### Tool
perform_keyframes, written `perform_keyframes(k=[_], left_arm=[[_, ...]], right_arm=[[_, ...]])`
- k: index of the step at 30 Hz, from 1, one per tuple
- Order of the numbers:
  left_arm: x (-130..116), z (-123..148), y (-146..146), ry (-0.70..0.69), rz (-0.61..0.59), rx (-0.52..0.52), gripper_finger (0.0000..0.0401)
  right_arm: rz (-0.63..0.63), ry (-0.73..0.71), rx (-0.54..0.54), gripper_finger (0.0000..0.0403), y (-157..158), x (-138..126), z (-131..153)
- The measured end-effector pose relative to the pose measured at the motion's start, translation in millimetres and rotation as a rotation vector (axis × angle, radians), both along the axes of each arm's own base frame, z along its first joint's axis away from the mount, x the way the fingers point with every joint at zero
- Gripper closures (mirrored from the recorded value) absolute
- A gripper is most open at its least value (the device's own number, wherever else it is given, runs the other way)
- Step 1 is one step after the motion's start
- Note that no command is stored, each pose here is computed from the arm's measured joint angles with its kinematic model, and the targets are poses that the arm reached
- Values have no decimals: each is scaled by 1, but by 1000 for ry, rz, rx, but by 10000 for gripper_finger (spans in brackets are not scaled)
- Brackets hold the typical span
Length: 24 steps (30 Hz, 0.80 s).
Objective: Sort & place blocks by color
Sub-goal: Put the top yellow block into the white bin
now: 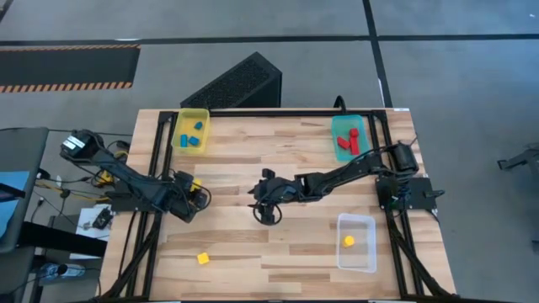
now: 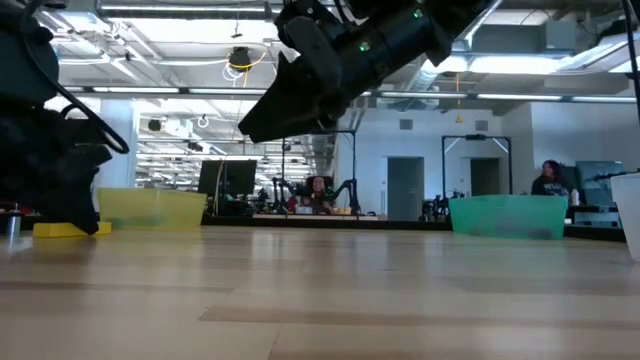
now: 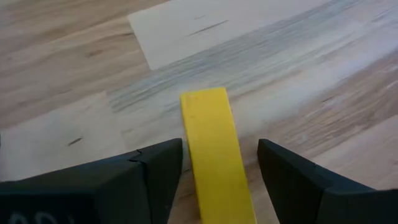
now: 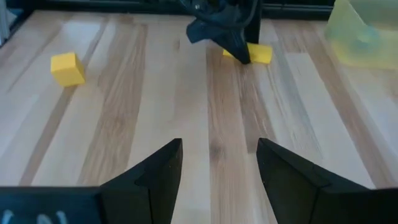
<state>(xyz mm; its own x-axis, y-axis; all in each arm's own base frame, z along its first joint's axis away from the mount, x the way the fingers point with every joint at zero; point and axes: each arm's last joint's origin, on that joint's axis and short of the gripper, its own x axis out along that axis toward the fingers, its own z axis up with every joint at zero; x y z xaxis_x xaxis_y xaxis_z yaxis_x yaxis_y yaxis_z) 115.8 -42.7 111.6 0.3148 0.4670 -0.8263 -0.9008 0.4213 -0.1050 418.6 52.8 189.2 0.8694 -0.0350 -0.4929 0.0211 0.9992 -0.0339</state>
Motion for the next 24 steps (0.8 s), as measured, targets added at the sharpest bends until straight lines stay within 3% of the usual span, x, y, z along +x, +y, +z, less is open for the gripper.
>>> perform_keyframes(k=[4,10,13,19,22,24], left_arm=[[1,-7,0,28,-7,29,231],[12,-10,-5,33,-77,119,330],[28,-1,-16,-14,-213,194,330],[62,25,-43,-116,-609,423,330],[69,32,-54,-130,-792,502,329],[76,35,-62,-140,-851,576,320]], right_arm=[[-1,26,-5,173,0,-1,-2],[-3,-3,14,173,3,-1,2],[-17,-38,93,173,3,0,5],[-15,-61,379,173,-15,6,5],[-45,-88,430,173,-21,8,8],[-51,-96,449,173,-19,8,9]])
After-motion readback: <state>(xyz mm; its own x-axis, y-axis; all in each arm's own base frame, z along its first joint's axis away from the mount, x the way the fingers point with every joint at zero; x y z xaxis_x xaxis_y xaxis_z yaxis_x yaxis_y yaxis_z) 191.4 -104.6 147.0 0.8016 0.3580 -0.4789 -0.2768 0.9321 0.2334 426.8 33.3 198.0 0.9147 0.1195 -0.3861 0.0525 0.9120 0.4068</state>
